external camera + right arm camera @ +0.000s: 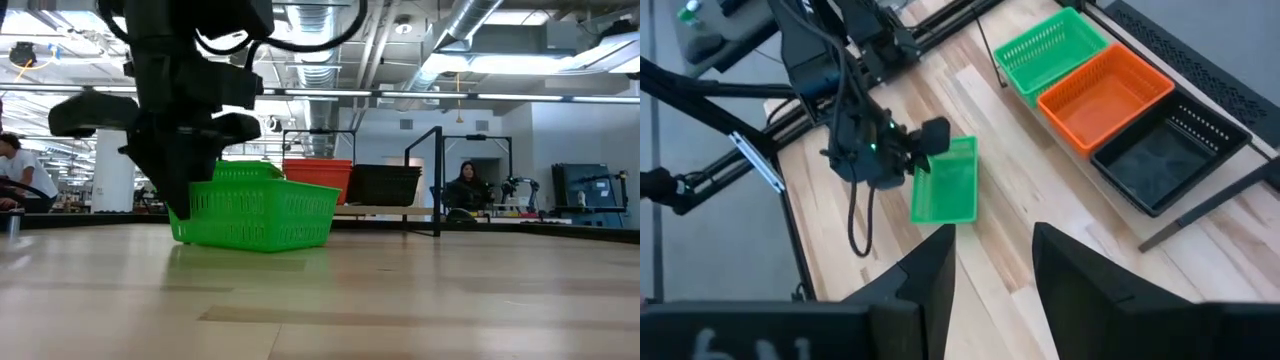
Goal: Stack baskets on shelf by color
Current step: Stack the green bin on top of the green bin on the shelf
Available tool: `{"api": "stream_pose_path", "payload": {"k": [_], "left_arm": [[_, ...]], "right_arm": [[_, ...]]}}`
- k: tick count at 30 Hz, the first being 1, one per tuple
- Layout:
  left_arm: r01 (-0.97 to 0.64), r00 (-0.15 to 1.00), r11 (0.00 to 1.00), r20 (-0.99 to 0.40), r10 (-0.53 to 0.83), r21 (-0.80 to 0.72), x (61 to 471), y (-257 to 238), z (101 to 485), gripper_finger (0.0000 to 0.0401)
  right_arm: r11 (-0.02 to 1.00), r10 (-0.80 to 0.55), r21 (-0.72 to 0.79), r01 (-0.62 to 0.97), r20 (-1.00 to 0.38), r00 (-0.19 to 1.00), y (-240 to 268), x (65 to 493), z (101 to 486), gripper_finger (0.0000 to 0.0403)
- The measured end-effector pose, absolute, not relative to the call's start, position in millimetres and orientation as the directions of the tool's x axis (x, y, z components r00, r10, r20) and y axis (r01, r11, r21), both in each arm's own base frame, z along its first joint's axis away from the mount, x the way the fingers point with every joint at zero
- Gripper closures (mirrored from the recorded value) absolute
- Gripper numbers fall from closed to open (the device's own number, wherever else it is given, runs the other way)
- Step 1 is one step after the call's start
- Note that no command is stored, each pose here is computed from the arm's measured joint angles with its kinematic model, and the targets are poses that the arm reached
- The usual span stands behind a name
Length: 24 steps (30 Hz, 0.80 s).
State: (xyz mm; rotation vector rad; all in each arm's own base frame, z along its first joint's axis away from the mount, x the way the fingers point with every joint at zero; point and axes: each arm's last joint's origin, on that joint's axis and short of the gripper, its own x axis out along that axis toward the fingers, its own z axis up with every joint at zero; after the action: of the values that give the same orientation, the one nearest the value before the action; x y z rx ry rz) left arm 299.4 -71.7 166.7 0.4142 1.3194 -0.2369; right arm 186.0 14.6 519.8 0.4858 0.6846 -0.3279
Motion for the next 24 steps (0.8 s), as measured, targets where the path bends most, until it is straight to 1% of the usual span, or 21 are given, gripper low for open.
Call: {"api": "stream_pose_path", "payload": {"k": [2,4,5,9,12,14,15,16,17,19,20,22,23,24], "left_arm": [[0.388,0.226,0.905,-0.97,0.092,0.176,300.4,-72.0,167.4,0.034],[0.367,0.192,0.911,-0.974,0.123,0.188,299.9,-71.4,175.2,0.0382],[0.351,0.193,0.917,-0.973,0.127,0.19,301.7,-71.3,180.6,0.039],[0.337,0.153,0.904,-0.962,0.224,0.264,302.9,-67.3,220.6,0.0399],[0.375,0.121,0.856,-0.935,0.334,0.354,299.8,-63.6,262.1,0.04],[0.356,0.149,0.833,-0.906,0.397,0.423,300.5,-61.3,291.8,0.0401],[0.316,0.161,0.829,-0.887,0.432,0.461,299.9,-58.3,305.3,0.0401],[0.243,0.176,0.834,-0.868,0.465,0.496,299.2,-54.3,320.1,0.0401],[0.133,0.197,0.843,-0.848,0.492,0.521,299.5,-49.6,333.4,0.0401],[-0.132,0.23,0.847,-0.815,0.532,0.515,299.7,-39.2,356.3,0.0401],[-0.275,0.234,0.83,-0.804,0.547,0.485,298.7,-33.6,364.9,0.0401],[-0.542,0.256,0.755,-0.784,0.566,0.368,298.8,-25.7,377.5,0.0401],[-0.631,0.259,0.711,-0.78,0.569,0.31,297.9,-23.2,381.4,0.0401],[-0.686,0.26,0.677,-0.779,0.57,0.266,297.3,-21.5,383.3,0.0401]], "right_arm": [[0.845,-0.129,0.31,0.435,-0.672,0.729,14.7,186.9,519.3,0.0248],[0.846,-0.129,0.306,0.437,-0.677,0.725,15.1,190.1,518.2,0.0248],[0.847,-0.129,0.305,0.435,-0.677,0.725,15.2,190.1,518.1,0.0248],[0.85,-0.129,0.3,0.434,-0.679,0.723,15.2,191.0,517.7,0.0249],[0.85,-0.128,0.3,0.433,-0.679,0.722,15.2,191.3,517.6,0.0249],[0.851,-0.128,0.299,0.432,-0.68,0.722,15.3,191.2,517.6,0.0249],[0.851,-0.127,0.299,0.431,-0.68,0.722,15.3,191.2,517.6,0.0249],[0.852,-0.127,0.298,0.431,-0.68,0.723,15.3,191.2,517.6,0.0249],[0.856,-0.127,0.293,0.426,-0.68,0.722,15.3,191.2,517.6,0.0249],[0.862,-0.127,0.285,0.42,-0.68,0.722,15.3,191.3,517.6,0.0249],[0.863,-0.127,0.283,0.419,-0.68,0.722,15.3,191.2,517.6,0.0249],[0.863,-0.127,0.283,0.419,-0.68,0.722,15.3,191.2,517.6,0.0249],[0.863,-0.127,0.283,0.418,-0.68,0.722,15.3,191.2,517.6,0.0249],[0.865,-0.128,0.281,0.417,-0.68,0.722,15.3,191.2,517.6,0.0249]]}}
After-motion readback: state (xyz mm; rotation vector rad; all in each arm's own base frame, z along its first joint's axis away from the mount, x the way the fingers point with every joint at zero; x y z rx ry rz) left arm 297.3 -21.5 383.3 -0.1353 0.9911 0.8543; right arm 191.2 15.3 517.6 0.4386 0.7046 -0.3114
